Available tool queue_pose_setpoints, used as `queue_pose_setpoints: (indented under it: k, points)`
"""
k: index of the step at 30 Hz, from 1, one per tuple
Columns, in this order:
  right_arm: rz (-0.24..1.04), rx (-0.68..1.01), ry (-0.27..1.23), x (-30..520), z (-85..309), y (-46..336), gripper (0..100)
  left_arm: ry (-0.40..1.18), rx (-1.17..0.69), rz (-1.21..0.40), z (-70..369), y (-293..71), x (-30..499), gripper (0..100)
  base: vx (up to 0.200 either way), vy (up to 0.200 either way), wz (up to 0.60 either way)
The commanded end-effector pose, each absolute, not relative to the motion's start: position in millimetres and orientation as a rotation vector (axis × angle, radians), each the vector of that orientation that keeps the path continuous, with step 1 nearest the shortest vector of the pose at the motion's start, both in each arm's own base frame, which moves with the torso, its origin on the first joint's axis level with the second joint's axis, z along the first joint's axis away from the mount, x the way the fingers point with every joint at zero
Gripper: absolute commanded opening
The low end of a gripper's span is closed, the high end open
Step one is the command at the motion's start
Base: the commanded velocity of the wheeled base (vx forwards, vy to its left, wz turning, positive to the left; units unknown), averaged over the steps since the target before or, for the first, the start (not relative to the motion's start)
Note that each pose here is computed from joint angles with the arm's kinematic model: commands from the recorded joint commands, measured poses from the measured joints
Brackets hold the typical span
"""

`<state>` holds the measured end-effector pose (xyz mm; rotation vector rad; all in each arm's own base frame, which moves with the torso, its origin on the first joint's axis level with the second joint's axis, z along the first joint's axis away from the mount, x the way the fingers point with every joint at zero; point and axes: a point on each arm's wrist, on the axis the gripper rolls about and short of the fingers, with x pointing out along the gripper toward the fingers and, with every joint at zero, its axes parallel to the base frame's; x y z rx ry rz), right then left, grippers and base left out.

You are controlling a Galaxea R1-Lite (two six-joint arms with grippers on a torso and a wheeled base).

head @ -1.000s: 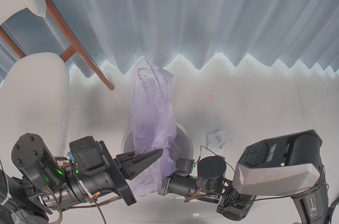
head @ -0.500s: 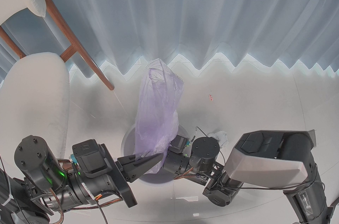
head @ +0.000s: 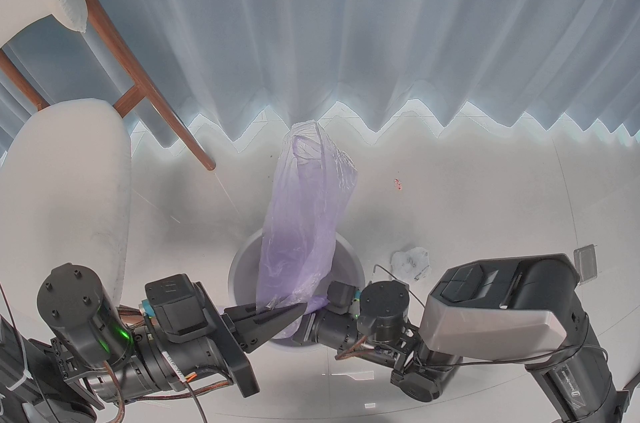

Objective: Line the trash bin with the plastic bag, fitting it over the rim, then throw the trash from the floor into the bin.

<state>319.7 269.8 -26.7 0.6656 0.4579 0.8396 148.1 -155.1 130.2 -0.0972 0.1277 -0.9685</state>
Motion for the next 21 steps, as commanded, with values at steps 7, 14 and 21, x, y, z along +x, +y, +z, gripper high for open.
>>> queue_pose_setpoints:
  k: [7, 14, 21]
  points:
    - [0.871, 0.600, 0.662, 214.2, 14.8, 224.8, 0, 0.154, -0.092, -0.953, 124.8, -154.6, 151.5, 0, 0.000, 0.000, 0.00]
    - [0.916, 0.580, 0.680, 160.1, 54.6, 185.7, 0, 0.154, -0.089, -0.954, 124.6, -152.2, 150.3, 0, 0.000, 0.000, 0.00]
    - [0.769, 0.608, 0.582, 187.2, 62.0, 150.2, 0, 0.206, -0.081, -1.070, 117.4, -142.7, 129.6, 0, 0.000, 0.000, 0.00]
